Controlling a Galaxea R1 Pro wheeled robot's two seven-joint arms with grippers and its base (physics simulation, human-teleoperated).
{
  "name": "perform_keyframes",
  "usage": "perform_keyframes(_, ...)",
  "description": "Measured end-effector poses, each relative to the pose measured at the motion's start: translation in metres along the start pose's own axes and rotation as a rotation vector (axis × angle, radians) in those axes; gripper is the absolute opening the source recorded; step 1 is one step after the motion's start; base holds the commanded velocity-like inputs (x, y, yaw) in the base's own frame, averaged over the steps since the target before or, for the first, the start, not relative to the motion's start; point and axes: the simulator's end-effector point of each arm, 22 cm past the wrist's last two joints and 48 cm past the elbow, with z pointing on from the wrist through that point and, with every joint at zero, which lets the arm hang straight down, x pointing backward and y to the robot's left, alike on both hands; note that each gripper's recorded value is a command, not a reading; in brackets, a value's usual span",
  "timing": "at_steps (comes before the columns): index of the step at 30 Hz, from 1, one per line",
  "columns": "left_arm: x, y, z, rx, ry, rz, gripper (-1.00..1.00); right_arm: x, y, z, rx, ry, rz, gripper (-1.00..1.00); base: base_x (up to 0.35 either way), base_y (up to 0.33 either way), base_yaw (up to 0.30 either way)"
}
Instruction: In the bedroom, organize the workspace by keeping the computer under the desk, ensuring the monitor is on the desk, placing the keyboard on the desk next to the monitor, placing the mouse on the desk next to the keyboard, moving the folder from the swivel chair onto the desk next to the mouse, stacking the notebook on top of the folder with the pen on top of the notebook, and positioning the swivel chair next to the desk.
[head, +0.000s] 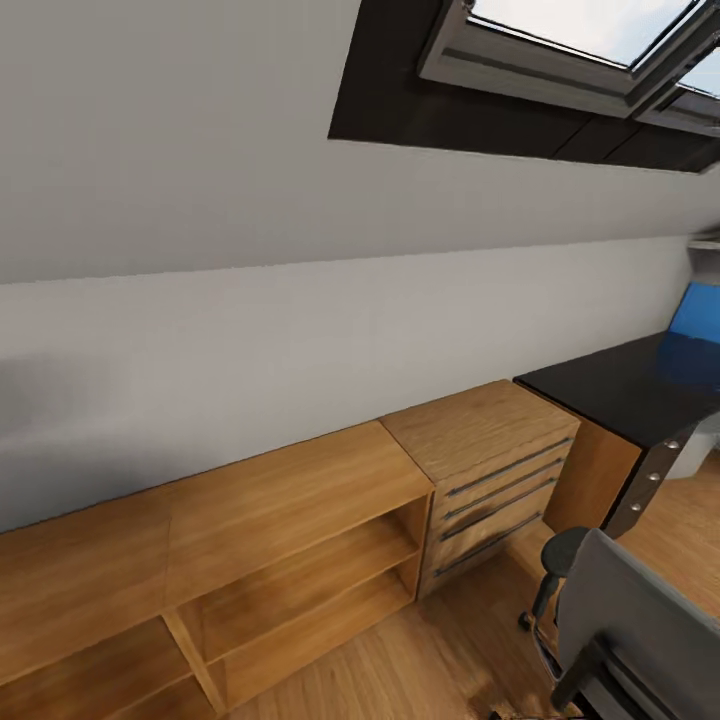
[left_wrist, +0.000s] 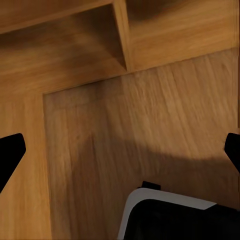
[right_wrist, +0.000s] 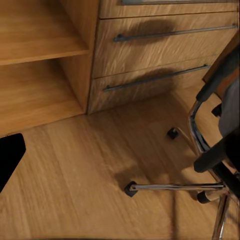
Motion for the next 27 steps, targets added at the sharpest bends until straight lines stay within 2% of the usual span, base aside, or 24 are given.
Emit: perform_keyframes(27, 0.0054, 0.0013, -0.0019, -0.002, 0.016, 0.004, 1.0, 0.0066, 0.0011, -0.0015, -0.003, 0.016, -0.002, 1.0, 0.0, 0.0, -0.272)
